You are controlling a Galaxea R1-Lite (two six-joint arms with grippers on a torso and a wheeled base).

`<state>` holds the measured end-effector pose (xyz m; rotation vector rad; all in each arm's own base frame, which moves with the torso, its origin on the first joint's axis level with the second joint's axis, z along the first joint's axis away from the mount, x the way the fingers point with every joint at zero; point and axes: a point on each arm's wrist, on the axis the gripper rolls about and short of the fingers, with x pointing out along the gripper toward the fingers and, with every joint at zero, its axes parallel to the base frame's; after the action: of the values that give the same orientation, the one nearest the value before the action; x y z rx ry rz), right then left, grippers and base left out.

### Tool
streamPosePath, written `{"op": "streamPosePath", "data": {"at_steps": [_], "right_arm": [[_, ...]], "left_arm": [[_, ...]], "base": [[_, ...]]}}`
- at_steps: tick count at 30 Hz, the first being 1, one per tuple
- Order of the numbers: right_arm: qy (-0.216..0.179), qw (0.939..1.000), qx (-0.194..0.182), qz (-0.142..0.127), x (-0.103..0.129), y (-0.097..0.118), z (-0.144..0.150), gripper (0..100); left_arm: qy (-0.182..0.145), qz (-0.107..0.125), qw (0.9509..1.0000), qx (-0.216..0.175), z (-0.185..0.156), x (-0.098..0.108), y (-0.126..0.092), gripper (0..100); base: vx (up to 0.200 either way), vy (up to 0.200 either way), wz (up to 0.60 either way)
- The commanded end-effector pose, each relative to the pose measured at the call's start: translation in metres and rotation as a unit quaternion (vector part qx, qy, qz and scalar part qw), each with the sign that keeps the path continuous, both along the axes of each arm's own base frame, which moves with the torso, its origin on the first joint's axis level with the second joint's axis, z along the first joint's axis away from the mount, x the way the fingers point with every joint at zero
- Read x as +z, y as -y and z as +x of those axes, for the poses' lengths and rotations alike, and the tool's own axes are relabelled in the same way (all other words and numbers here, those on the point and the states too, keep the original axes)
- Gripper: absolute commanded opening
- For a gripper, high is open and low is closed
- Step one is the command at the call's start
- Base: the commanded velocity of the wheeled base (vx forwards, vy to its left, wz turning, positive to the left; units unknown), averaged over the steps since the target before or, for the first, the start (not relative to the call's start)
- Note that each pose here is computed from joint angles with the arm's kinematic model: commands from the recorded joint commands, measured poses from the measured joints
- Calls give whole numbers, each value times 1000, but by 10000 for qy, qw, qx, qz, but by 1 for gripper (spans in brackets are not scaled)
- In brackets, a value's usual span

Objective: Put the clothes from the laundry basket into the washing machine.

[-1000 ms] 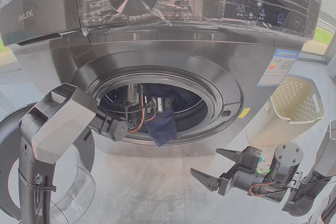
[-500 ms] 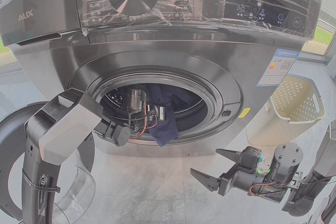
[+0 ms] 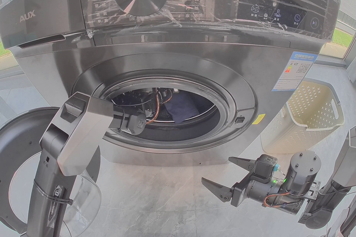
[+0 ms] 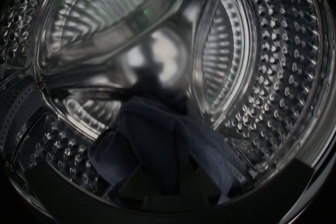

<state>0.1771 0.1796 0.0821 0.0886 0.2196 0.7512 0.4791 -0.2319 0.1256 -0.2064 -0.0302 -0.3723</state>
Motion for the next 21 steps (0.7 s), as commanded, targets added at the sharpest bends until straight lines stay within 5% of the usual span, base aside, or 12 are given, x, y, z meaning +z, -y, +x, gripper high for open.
{"op": "streamPosePath", "data": {"at_steps": [1,9,10,16,21], "right_arm": [[-3,10000,0,0,0,0,0,100],[-8,10000,0,-6,-1,0,0,100],[-13,10000,7,-11,-1,0,0,100],[-24,10000,-2,-11,-1,0,0,100],[-41,10000,-9,-27,-2,1,0,100]], "left_arm": [[293,-283,9989,228,22,-22,-1,0],[497,-392,9976,270,23,-17,-4,0],[493,-381,9977,278,23,-17,-5,100],[441,-430,9977,281,12,-11,8,100],[-7,-146,9996,240,-16,-12,7,100]], "base": [[0,0,0],[0,0,0],[0,0,0],[0,0,0],[0,0,0]]}}
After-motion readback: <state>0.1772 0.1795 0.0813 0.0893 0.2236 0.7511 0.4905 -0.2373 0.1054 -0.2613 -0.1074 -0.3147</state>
